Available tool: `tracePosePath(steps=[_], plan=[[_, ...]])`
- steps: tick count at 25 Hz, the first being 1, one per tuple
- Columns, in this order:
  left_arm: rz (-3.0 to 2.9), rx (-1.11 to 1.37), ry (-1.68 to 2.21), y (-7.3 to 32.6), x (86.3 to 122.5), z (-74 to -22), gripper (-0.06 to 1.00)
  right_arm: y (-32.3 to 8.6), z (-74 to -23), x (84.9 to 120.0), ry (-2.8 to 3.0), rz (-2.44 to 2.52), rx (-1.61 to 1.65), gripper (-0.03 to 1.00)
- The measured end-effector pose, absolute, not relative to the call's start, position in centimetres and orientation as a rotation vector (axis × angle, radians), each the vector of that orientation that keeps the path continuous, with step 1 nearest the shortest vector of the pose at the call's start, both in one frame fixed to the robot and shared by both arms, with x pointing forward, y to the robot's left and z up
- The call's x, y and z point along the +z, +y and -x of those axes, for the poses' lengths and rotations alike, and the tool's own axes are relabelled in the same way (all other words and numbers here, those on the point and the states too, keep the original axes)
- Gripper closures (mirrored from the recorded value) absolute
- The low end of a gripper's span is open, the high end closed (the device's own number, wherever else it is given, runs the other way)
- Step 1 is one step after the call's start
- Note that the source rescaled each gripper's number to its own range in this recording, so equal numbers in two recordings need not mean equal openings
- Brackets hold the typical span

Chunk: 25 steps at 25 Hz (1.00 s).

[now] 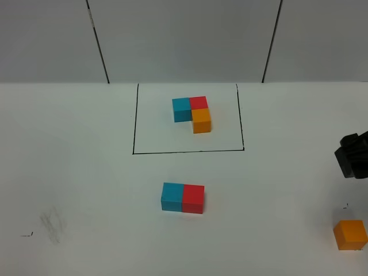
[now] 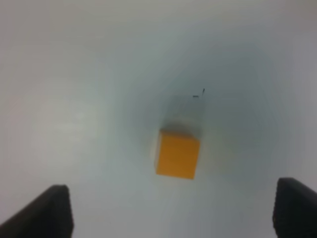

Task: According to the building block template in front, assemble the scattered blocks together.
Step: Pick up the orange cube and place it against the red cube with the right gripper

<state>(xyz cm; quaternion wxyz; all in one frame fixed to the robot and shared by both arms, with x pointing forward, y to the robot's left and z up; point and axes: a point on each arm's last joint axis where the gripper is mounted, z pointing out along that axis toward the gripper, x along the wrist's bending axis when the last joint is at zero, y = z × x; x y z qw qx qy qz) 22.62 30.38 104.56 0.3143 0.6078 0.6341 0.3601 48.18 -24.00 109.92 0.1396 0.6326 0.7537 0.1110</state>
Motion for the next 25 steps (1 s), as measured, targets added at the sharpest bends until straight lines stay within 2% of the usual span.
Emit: tracePosePath(steps=[6, 14, 25], plan=[[-1.602, 0.949, 1.671, 30.4, 104.6, -22.6, 0.10, -23.6, -49.4, 108.8, 2.154, -1.868, 0.333, 0.08], [-1.601, 0.949, 1.672, 30.4, 104.6, -22.6, 0.10, -24.1, -49.4, 104.4, 2.125, -1.913, 0.220, 0.08], [-1.601, 0.949, 1.672, 30.4, 104.6, -22.6, 0.10, -27.2, -49.2, 100.9, 1.954, -2.108, 0.224, 0.08]])
